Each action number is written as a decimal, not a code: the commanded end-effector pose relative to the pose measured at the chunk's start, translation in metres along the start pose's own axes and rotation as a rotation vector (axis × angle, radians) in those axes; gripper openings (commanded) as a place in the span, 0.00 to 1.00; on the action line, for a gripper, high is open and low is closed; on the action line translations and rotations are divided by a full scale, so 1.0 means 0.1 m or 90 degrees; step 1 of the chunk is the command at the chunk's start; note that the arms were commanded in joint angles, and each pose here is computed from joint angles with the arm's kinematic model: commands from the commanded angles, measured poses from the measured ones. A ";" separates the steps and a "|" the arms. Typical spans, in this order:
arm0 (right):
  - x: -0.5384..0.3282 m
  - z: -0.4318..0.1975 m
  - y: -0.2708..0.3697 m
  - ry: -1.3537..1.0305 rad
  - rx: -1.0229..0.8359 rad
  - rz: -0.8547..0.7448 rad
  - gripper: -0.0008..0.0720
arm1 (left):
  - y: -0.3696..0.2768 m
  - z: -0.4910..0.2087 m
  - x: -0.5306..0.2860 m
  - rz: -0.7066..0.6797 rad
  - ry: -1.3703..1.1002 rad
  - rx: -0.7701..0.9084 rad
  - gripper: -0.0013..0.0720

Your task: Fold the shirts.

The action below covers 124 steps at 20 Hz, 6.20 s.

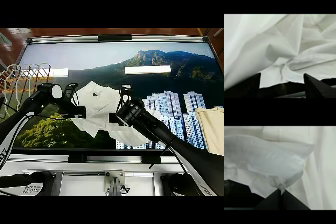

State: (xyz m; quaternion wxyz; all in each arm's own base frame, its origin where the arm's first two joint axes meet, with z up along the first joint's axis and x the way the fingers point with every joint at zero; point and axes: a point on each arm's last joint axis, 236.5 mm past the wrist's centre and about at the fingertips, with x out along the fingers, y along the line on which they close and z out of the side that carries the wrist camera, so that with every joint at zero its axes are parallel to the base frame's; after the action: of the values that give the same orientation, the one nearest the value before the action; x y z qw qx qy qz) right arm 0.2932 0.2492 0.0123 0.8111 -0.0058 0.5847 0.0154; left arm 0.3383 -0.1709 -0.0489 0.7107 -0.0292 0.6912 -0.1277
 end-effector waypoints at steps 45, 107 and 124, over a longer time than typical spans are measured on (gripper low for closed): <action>0.19 -0.74 0.60 0.161 -0.119 0.216 0.78 | -0.18 -0.28 -1.10 -0.050 -0.244 0.121 0.07; -0.96 0.50 0.72 -0.135 -0.306 0.453 0.11 | -0.14 -0.42 -2.24 -0.034 -0.311 0.212 0.07; -0.69 0.45 -0.35 0.054 -0.275 0.100 0.11 | -0.77 0.17 -2.12 -0.241 -0.366 0.169 0.07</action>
State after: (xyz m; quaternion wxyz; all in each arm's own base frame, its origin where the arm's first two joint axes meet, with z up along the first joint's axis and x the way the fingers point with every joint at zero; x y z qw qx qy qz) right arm 0.2939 0.2547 0.0592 0.7388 -0.0513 0.6212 0.2562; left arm 0.3244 -0.1758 0.1162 0.8144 -0.0662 0.5001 -0.2868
